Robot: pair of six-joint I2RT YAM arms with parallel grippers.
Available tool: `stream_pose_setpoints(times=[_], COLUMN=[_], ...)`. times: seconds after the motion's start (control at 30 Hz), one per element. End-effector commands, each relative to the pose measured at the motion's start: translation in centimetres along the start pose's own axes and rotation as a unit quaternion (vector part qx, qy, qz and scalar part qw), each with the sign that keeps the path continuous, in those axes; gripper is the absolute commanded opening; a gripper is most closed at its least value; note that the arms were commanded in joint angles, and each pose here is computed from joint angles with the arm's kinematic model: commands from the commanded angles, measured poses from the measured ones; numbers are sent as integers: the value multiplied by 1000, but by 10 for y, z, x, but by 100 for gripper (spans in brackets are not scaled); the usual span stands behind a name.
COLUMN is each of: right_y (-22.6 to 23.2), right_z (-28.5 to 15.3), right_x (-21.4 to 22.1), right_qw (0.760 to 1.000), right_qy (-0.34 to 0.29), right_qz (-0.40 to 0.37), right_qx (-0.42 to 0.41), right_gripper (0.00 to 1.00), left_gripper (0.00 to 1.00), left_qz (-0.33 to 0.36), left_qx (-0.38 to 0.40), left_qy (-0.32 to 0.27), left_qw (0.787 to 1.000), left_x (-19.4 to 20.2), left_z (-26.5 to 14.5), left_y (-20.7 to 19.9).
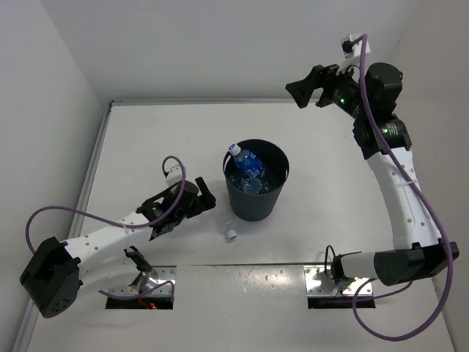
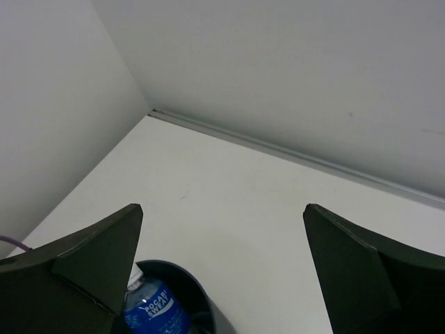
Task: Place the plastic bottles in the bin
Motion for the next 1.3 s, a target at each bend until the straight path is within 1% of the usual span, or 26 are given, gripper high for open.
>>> stream_pose_setpoints(times=[0.0, 0.07, 0.1, 0.13, 0.2, 0.27, 0.3, 0.33, 0.4, 0.43, 0.67, 0.7, 0.73, 0.77, 0.8, 0.87, 0.9, 0.93, 0.97, 1.0, 1.03, 1.07, 1.13, 1.17, 1.23, 1.27], right_y=[-4, 4, 7, 7, 10, 6, 5, 5, 0, 0, -6, -10, -10, -10, -10, -10, -10, -10, -9, -9, -5, -5, -3, -3, -5, -4], right_z=[1, -5, -6, -6, -12, -14, -17, -18, -22, -23, -30, -31, -31, -31, -30, -30, -30, -30, -30, -30, -29, -29, -27, -27, -27, -27], right_x=[25, 26, 32, 34, 31, 41, 38, 45, 42, 44, 50, 55, 55, 55, 60, 60, 66, 70, 72, 77, 81, 81, 84, 84, 88, 92], right_qw=[999, 999, 999, 999, 999, 998, 999, 998, 998, 998, 997, 996, 996, 996, 996, 996, 995, 995, 994, 994, 993, 993, 993, 993, 992, 992], right_qy=[25, 25, 30, 34, 30, 45, 41, 50, 46, 51, 62, 66, 66, 66, 71, 72, 78, 82, 86, 90, 95, 95, 97, 97, 101, 105], right_qz=[29, 33, 35, 37, 35, 37, 36, 40, 39, 41, 50, 52, 52, 52, 55, 55, 58, 60, 62, 65, 71, 71, 71, 71, 72, 74], right_qx=[2, -2, -2, -2, -2, 2, 3, 2, 9, 9, 13, 18, 18, 18, 18, 18, 18, 18, 18, 18, 13, 13, 13, 13, 17, 17], right_gripper=[100, 100, 100, 100, 100, 100, 100, 100, 100, 100, 100, 100, 100, 100, 100, 100, 100, 100, 100, 100, 100, 100, 100, 100, 100, 100], left_gripper=[100, 100, 100, 100, 100, 100, 100, 100, 100, 100, 100, 98, 96, 91, 88, 82, 80, 79, 76, 68, 62, 53, 49, 49, 49, 49], left_qz=[-12, -16, -8, -12, -8, -5, 4, 10, 14, 21, 17, 22, 21, 23, 21, 20, 21, 19, 11, 11, 13, -4, -1, -9, -27, -30], left_qx=[30, 42, 36, 51, 58, 70, 75, 73, 69, 70, 50, 34, 21, -4, -17, -22, -30, -27, -5, -19, -19, 6, 5, 13, 46, 59], left_qy=[-15, -15, -7, -6, 0, 5, 9, 10, 13, 27, 61, 77, 79, 78, 74, 43, 35, 21, -2, -26, -42, -91, -128, -171, -228, -265], left_qw=[999, 999, 999, 999, 998, 998, 997, 997, 997, 997, 997, 996, 996, 997, 997, 999, 999, 999, 1000, 999, 999, 996, 992, 985, 972, 962], left_x=[-4, -4, 2, 2, 7, 10, 13, 15, 17, 24, 39, 47, 47, 44, 43, 29, 26, 18, 4, -8, -16, -44, -65, -89, -124, -148], left_z=[7, 12, 17, 18, 23, 30, 32, 38, 44, 49, 70, 74, 76, 76, 76, 71, 66, 61, 49, 42, 34, 17, -4, -20, -53, -74], left_y=[-9, -16, -11, -19, -20, -26, -27, -27, -24, -22, -2, 6, 13, 22, 28, 27, 31, 28, 16, 19, 19, 0, -3, -15, -33, -49])
Point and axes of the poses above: each gripper's point midway between its finger pads, its own z axis out along the fingers, its own y axis along the line the jaws close on, x = y × z, the point moved 1 cm from there along -z, back along the fingers, and after that the axes turned 12 degrees about -z, right-handed, at the moved point
